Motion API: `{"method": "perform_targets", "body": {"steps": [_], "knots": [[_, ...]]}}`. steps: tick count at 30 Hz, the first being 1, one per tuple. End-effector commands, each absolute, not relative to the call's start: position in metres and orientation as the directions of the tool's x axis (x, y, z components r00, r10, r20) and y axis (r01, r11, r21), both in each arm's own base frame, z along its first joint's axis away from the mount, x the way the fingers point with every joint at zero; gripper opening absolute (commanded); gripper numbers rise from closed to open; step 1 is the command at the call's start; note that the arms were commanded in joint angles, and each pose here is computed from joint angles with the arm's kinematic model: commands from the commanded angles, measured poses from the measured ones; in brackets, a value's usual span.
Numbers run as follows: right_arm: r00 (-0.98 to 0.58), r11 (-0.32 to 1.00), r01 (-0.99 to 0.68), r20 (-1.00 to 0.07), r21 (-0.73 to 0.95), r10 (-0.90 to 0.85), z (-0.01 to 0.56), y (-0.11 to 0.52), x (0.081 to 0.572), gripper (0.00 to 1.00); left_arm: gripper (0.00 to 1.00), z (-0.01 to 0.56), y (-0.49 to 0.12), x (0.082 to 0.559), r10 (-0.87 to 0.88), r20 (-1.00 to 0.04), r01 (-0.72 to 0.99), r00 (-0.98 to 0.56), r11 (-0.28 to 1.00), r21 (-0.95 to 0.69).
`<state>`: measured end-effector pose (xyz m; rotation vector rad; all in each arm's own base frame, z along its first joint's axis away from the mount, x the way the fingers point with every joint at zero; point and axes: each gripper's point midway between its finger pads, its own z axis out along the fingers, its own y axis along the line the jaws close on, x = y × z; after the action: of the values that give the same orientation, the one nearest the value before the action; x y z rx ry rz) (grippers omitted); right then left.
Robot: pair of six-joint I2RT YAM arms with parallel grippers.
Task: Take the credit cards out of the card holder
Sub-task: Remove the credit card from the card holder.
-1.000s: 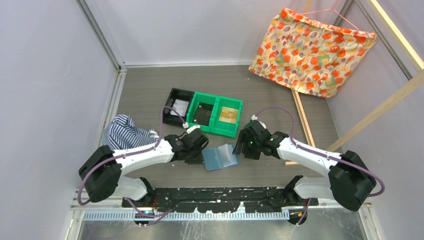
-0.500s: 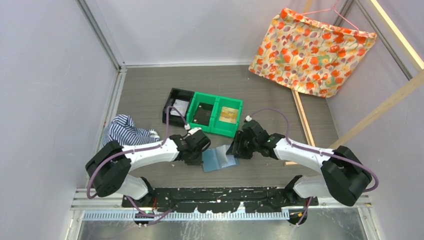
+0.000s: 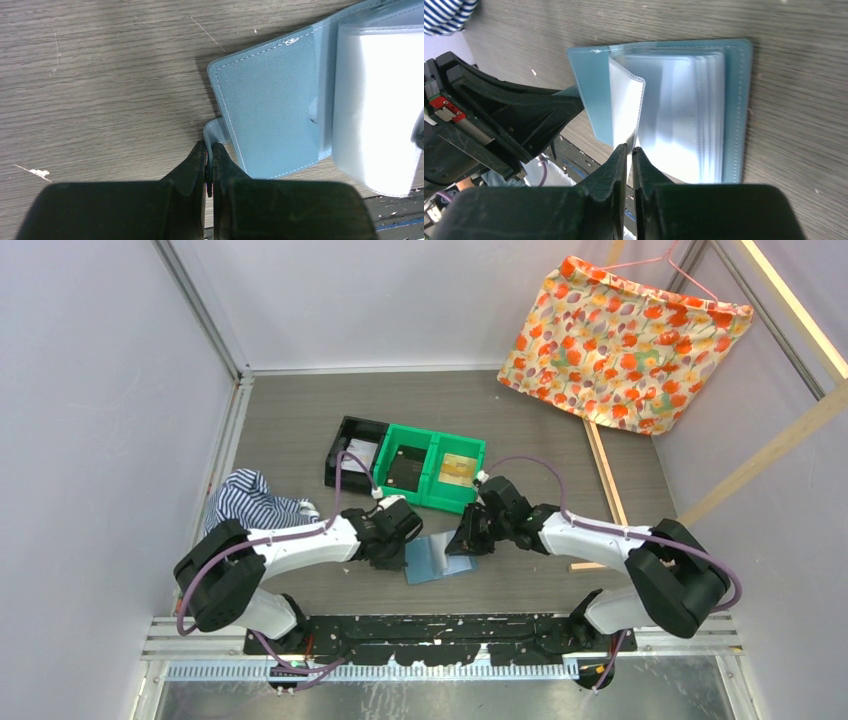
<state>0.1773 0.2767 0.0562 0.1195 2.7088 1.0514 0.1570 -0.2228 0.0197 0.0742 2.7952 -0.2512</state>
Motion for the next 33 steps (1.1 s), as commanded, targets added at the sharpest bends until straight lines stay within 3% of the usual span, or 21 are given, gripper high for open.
{"method": "perform_targets", "body": {"steps": [1, 3, 8, 13, 17, 19, 23, 28, 33], "knots": [[-0.969, 0.66, -0.127, -0.236, 0.74, 0.078, 0.083, 0.305, 0.182, 0.13, 0.01, 0.035, -0.233, 0.168, 0.027, -0.366, 0.102, -0.93, 0.977, -0.186], [-0.971, 0.653, -0.142, -0.234, 0.744, 0.054, 0.084, 0.312, 0.18, 0.13, 0.01, 0.041, -0.232, 0.169, 0.025, -0.364, 0.103, -0.931, 0.975, -0.195], [-0.977, 0.687, -0.127, -0.208, 0.715, 0.036, 0.067, 0.321, 0.182, 0.13, 0.22, 0.058, -0.224, 0.174, -0.012, -0.371, 0.072, -0.929, 0.974, -0.213], [-0.986, 0.711, -0.1, -0.165, 0.696, 0.023, 0.045, 0.326, 0.179, 0.14, 0.28, 0.083, -0.217, 0.174, -0.055, -0.4, 0.053, -0.915, 0.966, -0.254], [-0.984, 0.705, -0.116, -0.177, 0.7, 0.014, 0.048, 0.33, 0.182, 0.23, 0.34, 0.11, -0.218, 0.177, -0.102, -0.444, 0.053, -0.89, 0.945, -0.323], [-0.98, 0.711, -0.13, -0.199, 0.691, 0.014, 0.057, 0.328, 0.184, 0.33, 0.37, 0.122, -0.221, 0.178, -0.12, -0.46, 0.061, -0.88, 0.931, -0.359], [-0.957, 0.741, -0.177, -0.29, 0.648, 0.025, 0.082, 0.314, 0.191, 0.5, 0.38, 0.139, -0.234, 0.179, -0.137, -0.472, 0.093, -0.871, 0.897, -0.432], [-0.913, 0.782, -0.195, -0.401, 0.592, 0.075, 0.108, 0.286, 0.199, 0.52, 0.38, 0.151, -0.267, 0.182, -0.136, -0.452, 0.149, -0.882, 0.828, -0.541], [-0.91, 0.83, -0.081, -0.381, 0.552, 0.165, 0.092, 0.246, 0.207, 0.47, 0.37, 0.155, -0.303, 0.186, -0.13, -0.413, 0.184, -0.901, 0.749, -0.637]]}}
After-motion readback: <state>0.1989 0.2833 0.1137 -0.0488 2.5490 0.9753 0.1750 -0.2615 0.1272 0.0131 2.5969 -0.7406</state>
